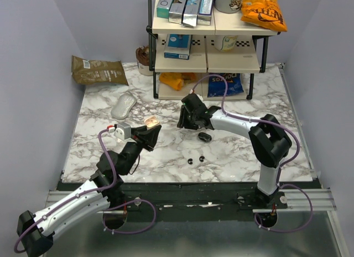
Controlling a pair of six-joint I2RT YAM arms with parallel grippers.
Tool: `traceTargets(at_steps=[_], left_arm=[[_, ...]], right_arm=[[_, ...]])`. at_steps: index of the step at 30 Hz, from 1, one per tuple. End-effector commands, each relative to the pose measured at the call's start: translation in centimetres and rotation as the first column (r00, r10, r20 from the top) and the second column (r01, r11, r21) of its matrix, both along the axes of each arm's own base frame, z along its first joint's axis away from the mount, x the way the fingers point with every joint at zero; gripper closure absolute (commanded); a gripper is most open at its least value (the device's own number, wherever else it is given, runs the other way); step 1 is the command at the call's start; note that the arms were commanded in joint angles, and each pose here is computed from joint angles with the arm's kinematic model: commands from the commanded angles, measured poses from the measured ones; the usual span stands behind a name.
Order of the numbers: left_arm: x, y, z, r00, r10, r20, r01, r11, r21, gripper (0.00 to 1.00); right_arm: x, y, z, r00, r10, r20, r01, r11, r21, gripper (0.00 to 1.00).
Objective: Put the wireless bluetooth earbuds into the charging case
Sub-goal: Pick up the earbud from the center of the board.
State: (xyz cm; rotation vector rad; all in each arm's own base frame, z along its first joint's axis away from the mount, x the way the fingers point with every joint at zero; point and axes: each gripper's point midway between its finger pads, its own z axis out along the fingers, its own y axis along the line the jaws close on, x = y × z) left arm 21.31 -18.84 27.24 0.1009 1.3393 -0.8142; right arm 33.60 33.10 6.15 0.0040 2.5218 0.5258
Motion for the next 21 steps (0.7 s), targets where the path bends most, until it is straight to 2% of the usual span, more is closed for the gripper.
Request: traceTargets(at_steps=[1, 7, 15, 21], left_arm=[[-0.1, 0.5, 1.1, 1.0, 0.02, 0.015, -0.02, 0.999, -0.027, 1.0], [-0.2, 0.7, 1.3, 1.0, 0.022, 0.018, -0.022, 0.999, -0.027, 1.0], [-0.2, 0.8, 1.5, 0.999, 0.029, 0.019, -0.028, 0.999, -0.03, 1.0], [-0.1, 0.7, 1.4, 0.999, 0.03, 0.015, -0.029, 0.999, -0.021, 1.0]], right_arm=[[-0.2, 1.4, -0.7, 0.981, -0.146, -0.126, 0.158, 0.984, 0.088, 0.46], [0.5, 1.2, -2.8, 0.968, -0.192, -0.16, 0.201, 0.979, 0.043, 0.41], [1.9, 0.1, -4.1, 0.966, -0.208, -0.155, 0.208, 0.978, -0.018, 0.41], [1.6, -0.1, -5.6, 0.976, -0.139, -0.166, 0.128, 0.989, -0.071, 0.51]])
